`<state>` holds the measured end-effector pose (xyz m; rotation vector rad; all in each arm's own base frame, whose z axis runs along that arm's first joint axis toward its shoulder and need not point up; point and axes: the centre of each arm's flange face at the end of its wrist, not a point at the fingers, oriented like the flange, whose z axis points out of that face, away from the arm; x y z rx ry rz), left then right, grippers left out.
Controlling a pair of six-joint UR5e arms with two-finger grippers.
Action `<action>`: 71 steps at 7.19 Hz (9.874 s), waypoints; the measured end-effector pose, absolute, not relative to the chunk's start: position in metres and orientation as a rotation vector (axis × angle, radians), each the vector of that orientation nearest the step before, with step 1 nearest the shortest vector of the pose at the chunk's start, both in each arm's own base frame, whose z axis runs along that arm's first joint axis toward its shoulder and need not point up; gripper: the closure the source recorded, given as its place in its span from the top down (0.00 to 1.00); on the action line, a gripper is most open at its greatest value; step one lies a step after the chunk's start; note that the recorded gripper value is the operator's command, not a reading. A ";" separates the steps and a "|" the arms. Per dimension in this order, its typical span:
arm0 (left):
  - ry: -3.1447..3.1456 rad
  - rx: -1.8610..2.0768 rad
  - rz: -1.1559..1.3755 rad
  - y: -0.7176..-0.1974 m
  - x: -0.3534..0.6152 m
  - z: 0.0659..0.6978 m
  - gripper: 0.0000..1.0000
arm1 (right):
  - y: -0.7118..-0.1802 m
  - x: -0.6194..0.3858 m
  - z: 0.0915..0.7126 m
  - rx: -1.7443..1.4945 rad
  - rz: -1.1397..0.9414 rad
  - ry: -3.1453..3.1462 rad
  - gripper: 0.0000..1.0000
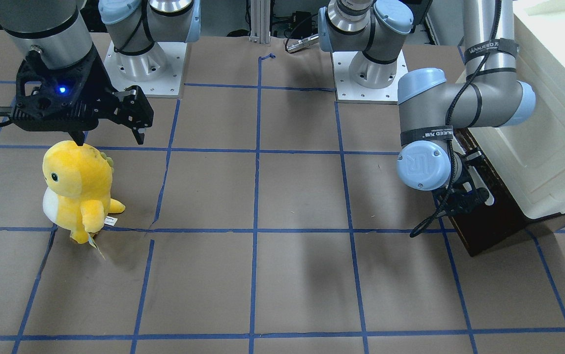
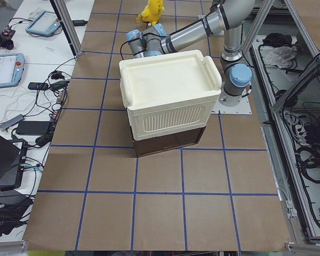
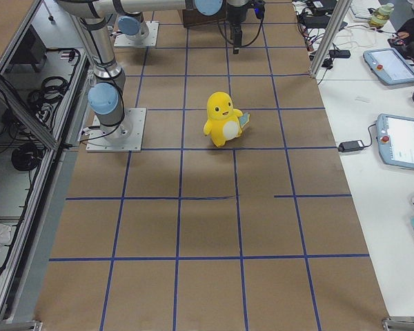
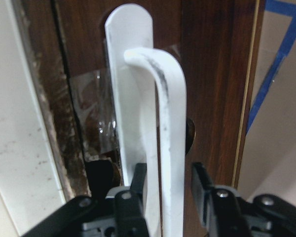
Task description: Pull drawer sideways
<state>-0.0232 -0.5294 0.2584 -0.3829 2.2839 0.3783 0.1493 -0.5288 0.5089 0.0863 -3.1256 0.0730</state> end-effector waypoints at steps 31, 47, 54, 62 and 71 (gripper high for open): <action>2.348 -0.166 0.249 -0.528 -0.149 0.268 0.02 | -0.529 0.149 0.509 0.086 0.073 -3.126 1.00; 2.386 -0.180 0.222 -0.531 -0.176 0.267 0.03 | -0.529 0.149 0.509 0.086 0.073 -3.126 1.00; 2.424 -0.188 0.210 -0.533 -0.187 0.272 1.00 | -0.529 0.149 0.509 0.086 0.073 -3.126 1.00; 2.772 -0.235 0.060 -0.531 -0.208 0.392 1.00 | -0.529 0.149 0.509 0.086 0.073 -3.126 1.00; 3.154 -0.021 -0.079 -0.512 -0.143 0.495 1.00 | -0.529 0.149 0.509 0.087 0.073 -3.125 1.00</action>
